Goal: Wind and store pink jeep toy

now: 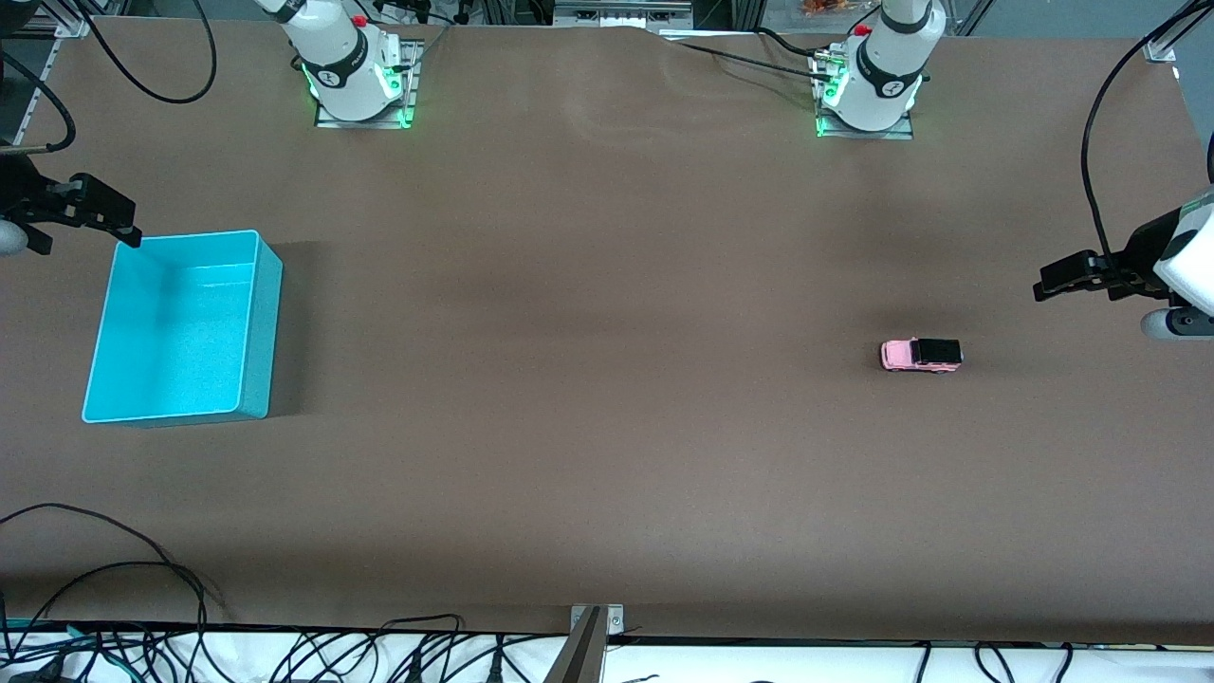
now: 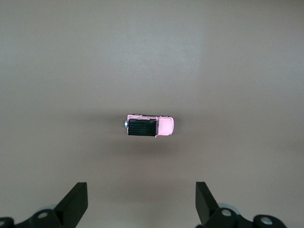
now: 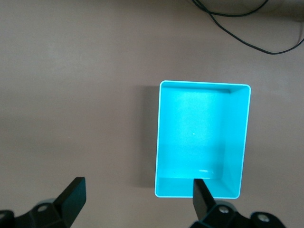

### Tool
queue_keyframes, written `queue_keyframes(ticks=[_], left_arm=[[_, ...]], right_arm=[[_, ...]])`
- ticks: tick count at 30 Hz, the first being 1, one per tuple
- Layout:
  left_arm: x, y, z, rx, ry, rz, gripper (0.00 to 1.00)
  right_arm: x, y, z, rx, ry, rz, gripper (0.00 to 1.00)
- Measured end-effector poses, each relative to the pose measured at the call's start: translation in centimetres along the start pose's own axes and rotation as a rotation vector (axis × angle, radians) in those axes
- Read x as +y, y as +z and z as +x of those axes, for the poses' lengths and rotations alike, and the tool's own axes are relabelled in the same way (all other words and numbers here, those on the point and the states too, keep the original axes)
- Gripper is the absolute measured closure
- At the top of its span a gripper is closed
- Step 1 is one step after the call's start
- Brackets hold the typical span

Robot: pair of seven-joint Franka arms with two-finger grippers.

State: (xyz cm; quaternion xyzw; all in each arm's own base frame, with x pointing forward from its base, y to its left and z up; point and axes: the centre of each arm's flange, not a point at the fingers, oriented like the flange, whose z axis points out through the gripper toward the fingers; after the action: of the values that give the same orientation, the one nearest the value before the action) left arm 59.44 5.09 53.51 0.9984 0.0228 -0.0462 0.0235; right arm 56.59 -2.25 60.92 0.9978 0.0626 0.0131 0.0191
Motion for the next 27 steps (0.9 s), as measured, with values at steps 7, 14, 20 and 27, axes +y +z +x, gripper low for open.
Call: queue_keyframes(ticks=[7,14,20,27], left_arm=[[0.00,0.01,0.00,0.000,0.000,0.000,0.00],[0.00,0.04,0.01,-0.001,0.000,0.000,0.00],[0.00,0.05,0.01,-0.001,0.000,0.000,0.00],[-0.01,0.15,0.01,-0.003,0.000,0.000,0.00]], right_arm=[[-0.33,0.00,0.05,0.000,-0.006,0.000,0.00],[-0.46,0.00,0.08,0.000,-0.008,0.000,0.00],[-0.67,0.04,0.13,-0.001,-0.012,0.001,0.00],[-0.70,0.07,0.15,-0.002,-0.013,0.001,0.00]])
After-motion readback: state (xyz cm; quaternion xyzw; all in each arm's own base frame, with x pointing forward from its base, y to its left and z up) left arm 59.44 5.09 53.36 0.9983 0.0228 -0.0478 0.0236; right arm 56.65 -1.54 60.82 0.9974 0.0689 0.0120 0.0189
